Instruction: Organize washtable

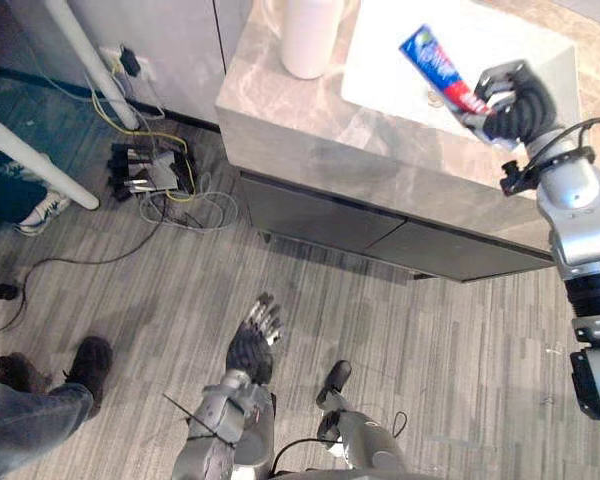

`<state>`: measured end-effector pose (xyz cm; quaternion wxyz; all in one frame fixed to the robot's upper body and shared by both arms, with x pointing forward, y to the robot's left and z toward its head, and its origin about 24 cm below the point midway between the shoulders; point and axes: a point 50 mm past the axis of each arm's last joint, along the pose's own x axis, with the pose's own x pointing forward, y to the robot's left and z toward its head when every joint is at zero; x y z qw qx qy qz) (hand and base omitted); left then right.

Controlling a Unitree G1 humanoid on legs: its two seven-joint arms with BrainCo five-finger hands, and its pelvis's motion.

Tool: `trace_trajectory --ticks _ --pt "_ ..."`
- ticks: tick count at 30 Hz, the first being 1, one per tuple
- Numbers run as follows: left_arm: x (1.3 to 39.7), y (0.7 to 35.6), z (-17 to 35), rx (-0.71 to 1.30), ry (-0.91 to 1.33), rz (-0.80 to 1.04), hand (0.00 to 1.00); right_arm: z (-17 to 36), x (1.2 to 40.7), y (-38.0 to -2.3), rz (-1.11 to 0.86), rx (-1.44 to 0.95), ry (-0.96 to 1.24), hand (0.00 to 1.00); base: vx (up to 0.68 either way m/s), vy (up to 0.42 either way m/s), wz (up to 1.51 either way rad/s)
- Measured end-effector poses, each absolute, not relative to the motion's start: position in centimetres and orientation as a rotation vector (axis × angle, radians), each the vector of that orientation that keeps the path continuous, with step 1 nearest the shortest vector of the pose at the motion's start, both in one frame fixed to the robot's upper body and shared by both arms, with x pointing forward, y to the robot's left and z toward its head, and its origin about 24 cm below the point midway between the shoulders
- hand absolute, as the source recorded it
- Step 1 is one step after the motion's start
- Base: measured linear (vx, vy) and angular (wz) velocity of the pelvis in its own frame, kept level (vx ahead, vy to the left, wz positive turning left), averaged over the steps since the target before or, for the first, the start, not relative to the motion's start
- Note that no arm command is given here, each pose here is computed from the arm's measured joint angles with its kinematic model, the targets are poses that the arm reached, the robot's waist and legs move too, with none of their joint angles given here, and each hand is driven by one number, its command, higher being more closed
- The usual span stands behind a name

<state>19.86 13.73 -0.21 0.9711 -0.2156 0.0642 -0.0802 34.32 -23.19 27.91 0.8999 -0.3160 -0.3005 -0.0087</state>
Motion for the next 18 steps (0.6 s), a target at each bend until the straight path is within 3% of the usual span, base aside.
trace_trajectory --ticks 8,18 --pt "23.4 12.4 4.8 -0.493 -0.078 -0.252 0.00 24.1 32.6 -16.9 0.230 -0.432 -0.671 1.00 0.02 0.014 -0.06" --pt "24.1 10.6 5.7 -0.598 -0.063 -0.359 0.00 19.6 30.4 -11.9 0.478 -0.255 -0.595 1.00 0.00 0.024 -0.01"
